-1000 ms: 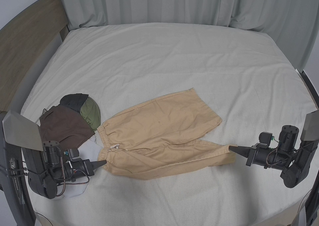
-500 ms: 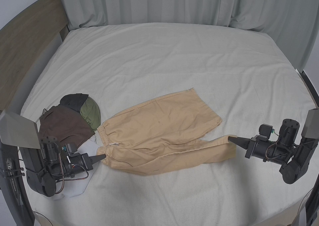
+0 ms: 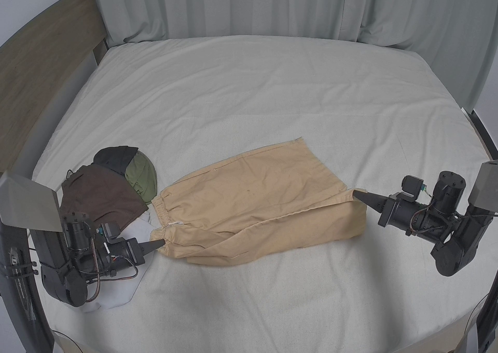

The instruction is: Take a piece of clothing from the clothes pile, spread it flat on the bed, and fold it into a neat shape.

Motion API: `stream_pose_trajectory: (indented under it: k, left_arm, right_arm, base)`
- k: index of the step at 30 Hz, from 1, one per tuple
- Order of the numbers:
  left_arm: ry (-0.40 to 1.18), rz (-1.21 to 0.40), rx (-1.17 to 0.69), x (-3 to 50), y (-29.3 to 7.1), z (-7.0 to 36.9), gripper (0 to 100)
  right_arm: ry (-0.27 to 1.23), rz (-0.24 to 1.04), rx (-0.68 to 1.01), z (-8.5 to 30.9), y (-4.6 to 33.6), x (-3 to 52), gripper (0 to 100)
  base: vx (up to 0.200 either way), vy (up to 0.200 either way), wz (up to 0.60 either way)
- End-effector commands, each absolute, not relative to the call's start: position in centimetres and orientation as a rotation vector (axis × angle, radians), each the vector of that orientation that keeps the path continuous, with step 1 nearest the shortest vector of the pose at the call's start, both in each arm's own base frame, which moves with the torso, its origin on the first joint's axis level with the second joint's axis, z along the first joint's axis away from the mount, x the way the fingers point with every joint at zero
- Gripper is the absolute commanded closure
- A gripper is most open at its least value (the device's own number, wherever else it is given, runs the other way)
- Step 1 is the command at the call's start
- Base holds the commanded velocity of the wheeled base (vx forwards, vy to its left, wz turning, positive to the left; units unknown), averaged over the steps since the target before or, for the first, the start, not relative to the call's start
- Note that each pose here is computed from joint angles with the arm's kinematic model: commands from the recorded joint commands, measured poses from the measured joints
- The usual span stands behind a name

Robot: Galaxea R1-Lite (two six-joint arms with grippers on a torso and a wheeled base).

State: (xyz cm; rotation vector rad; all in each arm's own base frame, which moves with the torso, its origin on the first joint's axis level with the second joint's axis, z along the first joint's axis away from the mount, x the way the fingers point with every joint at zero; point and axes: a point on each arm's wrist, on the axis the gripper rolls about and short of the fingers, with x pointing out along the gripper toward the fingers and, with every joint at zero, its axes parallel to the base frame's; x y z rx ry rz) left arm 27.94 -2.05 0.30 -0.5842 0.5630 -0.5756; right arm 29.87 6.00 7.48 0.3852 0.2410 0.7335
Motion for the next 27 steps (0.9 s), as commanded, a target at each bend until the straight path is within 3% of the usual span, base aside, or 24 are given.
stream_pose_trajectory:
  k: [1, 27]
  left_arm:
    - [0.562, -0.575, -0.586, 28.0, -2.0, 0.3, 100]
    - [0.541, -0.546, -0.593, 28.4, -1.7, 0.5, 100]
  right_arm:
    - [0.180, 0.745, 0.378, 8.5, 6.2, 31.0, 100]
    - [0.036, 0.784, 0.358, 10.7, 7.1, 34.8, 100]
  base:
    - [0.000, 0.000, 0.00]
    - [0.000, 0.000, 0.00]
